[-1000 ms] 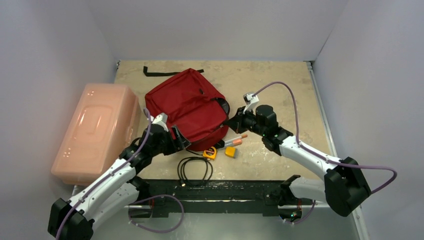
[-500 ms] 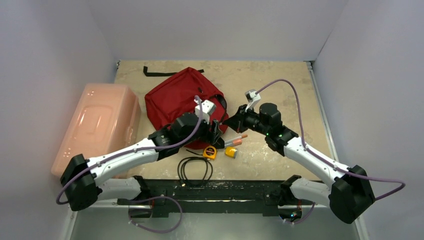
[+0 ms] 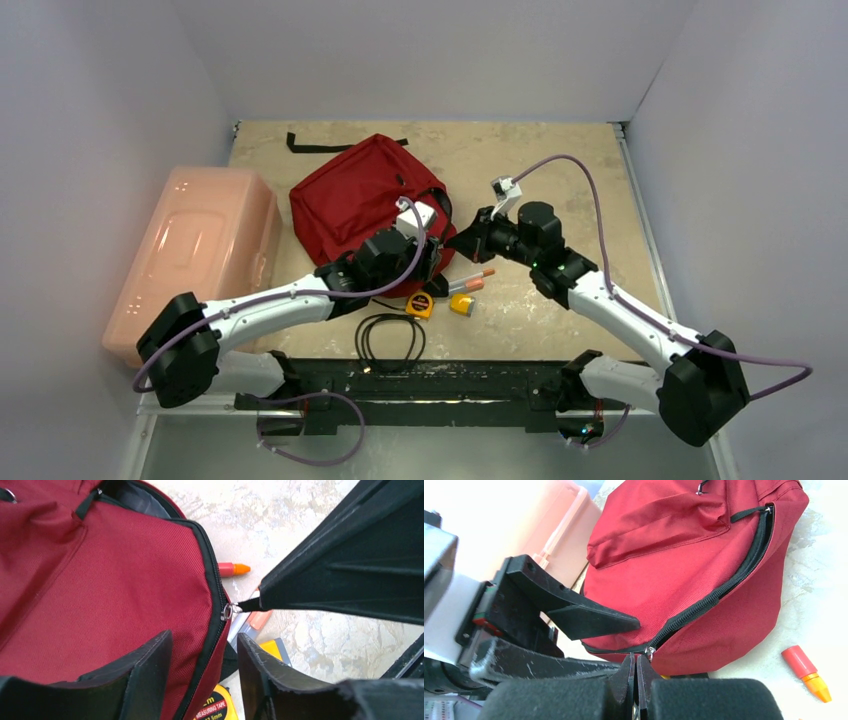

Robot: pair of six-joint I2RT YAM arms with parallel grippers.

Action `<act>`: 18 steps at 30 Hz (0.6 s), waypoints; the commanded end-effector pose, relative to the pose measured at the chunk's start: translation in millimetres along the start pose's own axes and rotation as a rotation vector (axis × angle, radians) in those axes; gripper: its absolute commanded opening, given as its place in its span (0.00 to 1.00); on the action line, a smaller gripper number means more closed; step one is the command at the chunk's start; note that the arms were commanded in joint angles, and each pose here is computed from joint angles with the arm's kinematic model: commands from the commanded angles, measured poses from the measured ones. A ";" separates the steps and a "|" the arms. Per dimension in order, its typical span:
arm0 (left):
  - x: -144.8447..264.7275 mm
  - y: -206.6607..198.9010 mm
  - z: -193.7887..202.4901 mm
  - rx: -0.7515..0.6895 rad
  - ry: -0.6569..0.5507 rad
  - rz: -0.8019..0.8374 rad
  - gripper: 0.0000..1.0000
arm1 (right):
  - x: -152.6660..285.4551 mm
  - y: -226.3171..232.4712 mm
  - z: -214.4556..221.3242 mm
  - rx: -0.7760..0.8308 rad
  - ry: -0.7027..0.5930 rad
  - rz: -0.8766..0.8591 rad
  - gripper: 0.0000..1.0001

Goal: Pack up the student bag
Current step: Zip the student bag at the center of the board.

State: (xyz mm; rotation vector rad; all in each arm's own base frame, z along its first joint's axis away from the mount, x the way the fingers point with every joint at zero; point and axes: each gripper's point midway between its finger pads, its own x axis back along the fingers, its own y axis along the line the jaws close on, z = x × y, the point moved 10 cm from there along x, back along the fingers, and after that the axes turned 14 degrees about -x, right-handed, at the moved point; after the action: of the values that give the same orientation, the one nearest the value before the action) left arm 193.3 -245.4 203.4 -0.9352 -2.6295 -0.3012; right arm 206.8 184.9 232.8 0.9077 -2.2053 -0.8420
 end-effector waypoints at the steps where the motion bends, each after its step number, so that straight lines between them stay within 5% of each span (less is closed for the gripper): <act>1: -2.2 -5.1 8.8 -0.006 0.010 0.052 0.51 | 1.9 29.9 -24.7 0.005 -0.075 -0.109 0.00; 5: -4.9 -3.8 17.9 -0.021 0.054 0.024 0.29 | 1.9 32.1 -28.5 -0.008 -0.094 -0.101 0.00; 8: -3.6 -1.5 22.5 -0.038 0.084 0.005 0.01 | -0.7 31.1 -34.1 -0.017 -0.122 -0.047 0.00; 18: 23.8 -0.8 40.4 -0.129 0.128 0.090 0.00 | -6.5 2.3 -73.1 -0.110 -0.216 0.144 0.00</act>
State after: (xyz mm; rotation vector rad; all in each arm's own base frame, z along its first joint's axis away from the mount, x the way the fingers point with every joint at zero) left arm 183.5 -237.7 186.4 -0.9846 -2.5675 -0.3897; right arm 228.2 184.7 241.1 0.6986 -2.1928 -0.8968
